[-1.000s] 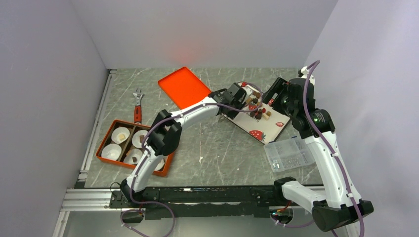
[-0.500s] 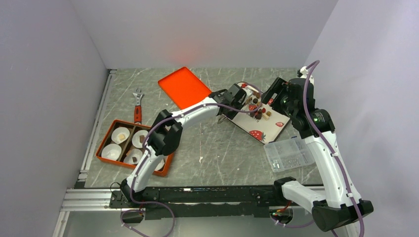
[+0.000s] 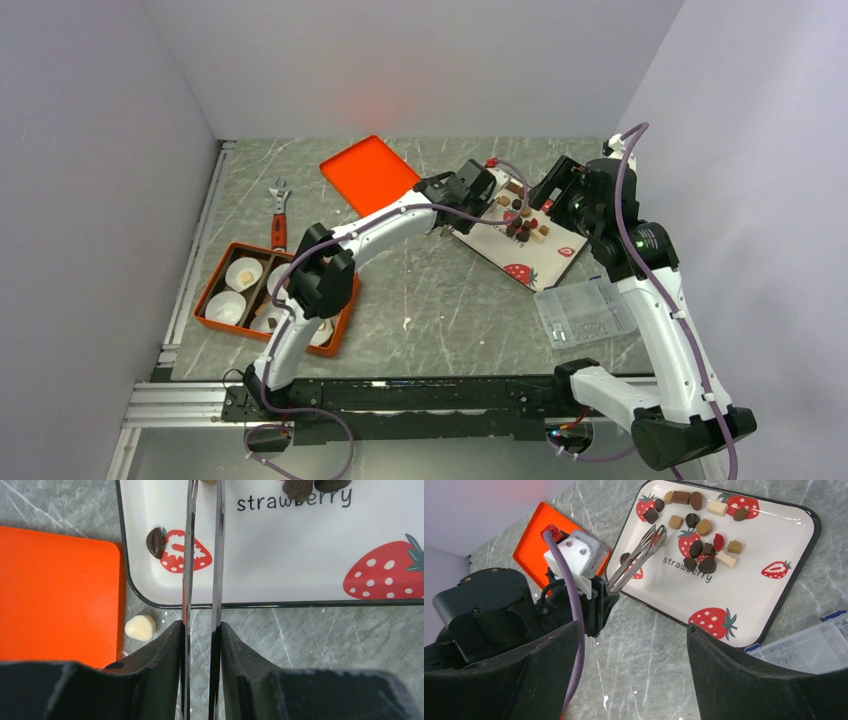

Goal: Pack the chocolate

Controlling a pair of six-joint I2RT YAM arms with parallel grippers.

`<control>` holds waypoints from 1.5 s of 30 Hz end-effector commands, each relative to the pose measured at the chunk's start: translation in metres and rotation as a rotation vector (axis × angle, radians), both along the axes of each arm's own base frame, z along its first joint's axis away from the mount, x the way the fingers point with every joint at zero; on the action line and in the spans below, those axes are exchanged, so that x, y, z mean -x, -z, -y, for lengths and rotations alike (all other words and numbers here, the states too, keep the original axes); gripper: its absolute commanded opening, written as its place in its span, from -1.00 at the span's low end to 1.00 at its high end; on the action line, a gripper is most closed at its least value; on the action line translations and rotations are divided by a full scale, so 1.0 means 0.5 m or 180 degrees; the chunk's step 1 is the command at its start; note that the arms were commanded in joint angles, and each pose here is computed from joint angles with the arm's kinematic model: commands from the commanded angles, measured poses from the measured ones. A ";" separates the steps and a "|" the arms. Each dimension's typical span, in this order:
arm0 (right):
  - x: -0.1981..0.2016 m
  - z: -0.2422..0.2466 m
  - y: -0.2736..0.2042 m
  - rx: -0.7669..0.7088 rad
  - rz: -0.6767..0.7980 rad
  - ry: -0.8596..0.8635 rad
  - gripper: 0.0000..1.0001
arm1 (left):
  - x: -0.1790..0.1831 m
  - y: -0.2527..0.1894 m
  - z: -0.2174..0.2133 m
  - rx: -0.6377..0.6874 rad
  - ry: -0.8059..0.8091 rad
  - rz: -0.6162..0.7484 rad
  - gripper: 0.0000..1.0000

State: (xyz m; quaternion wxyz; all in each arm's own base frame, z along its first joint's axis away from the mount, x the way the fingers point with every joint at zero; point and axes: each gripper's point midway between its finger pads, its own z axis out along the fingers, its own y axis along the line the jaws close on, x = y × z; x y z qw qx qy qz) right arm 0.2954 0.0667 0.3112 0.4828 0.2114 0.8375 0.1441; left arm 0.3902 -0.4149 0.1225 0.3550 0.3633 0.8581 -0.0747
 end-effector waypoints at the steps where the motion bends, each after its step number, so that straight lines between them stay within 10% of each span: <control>1: -0.010 -0.011 -0.008 -0.0043 0.0105 -0.0078 0.60 | 0.007 -0.143 -0.009 0.0314 -0.0018 0.0306 -0.33; 20: -0.039 -0.062 0.052 -0.0137 -0.0138 -0.0447 0.64 | 0.094 -0.226 -0.242 0.0425 -0.0935 0.0085 -0.32; 45: -0.034 -0.163 0.156 -0.0375 -0.0520 -0.1104 0.65 | 0.378 -0.194 -0.690 0.0066 -0.2933 -0.0239 -0.33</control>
